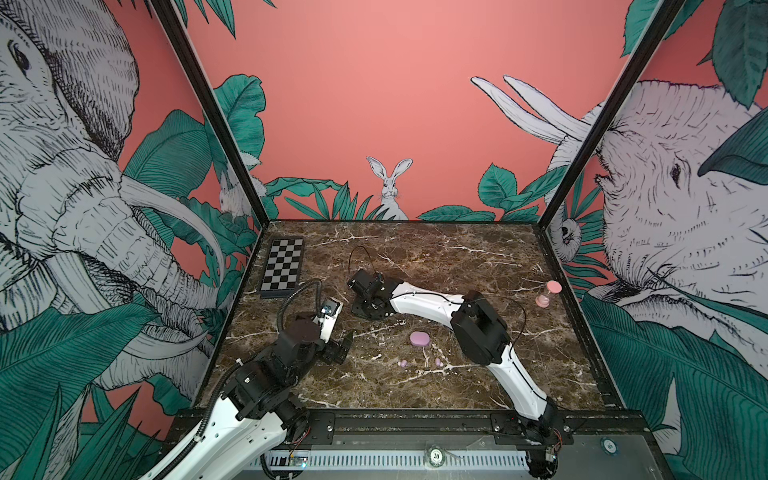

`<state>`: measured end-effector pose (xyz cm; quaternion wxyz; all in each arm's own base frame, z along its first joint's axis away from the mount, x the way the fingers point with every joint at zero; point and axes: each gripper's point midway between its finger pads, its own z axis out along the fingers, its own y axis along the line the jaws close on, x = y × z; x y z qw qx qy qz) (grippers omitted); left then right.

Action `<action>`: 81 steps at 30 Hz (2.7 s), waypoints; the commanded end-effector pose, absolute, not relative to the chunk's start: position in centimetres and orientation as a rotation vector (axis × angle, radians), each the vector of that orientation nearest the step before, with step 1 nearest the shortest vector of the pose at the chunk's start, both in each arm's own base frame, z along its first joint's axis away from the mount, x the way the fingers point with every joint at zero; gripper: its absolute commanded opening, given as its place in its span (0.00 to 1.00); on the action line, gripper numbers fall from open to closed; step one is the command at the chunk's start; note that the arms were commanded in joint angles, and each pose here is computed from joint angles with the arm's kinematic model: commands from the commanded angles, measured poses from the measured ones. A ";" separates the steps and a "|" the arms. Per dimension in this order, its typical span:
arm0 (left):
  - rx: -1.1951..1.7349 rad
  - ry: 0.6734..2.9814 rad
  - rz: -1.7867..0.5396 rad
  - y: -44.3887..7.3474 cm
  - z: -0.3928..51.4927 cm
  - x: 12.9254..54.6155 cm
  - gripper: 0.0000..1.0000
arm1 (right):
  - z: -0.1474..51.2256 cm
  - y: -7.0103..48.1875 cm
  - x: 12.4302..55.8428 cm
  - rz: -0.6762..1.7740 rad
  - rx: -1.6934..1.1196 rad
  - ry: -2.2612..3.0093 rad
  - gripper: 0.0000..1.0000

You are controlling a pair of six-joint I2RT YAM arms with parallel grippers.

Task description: Insert the wireless bluetooth earbuds into the charging case

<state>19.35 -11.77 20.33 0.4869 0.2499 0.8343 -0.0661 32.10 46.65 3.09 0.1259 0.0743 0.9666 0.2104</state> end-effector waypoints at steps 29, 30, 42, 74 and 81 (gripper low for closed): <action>0.641 2.047 -0.164 -12.4 19.5 19.5 0.99 | 5.0 45.4 31.6 0.723 0.146 2.755 0.24; 0.641 2.049 -0.165 -12.4 19.5 19.5 0.99 | 5.0 45.3 31.5 0.725 0.142 2.754 0.24; 0.674 2.071 -0.194 -13.1 18.9 19.3 0.99 | 6.6 45.1 31.0 0.771 0.103 2.709 0.25; 0.745 2.153 -0.249 -14.7 17.0 19.0 0.99 | 9.2 41.5 30.5 0.610 -0.034 2.642 0.25; 0.756 2.166 -0.260 -15.0 16.7 19.0 0.99 | 9.3 41.4 30.6 0.585 -0.102 2.630 0.26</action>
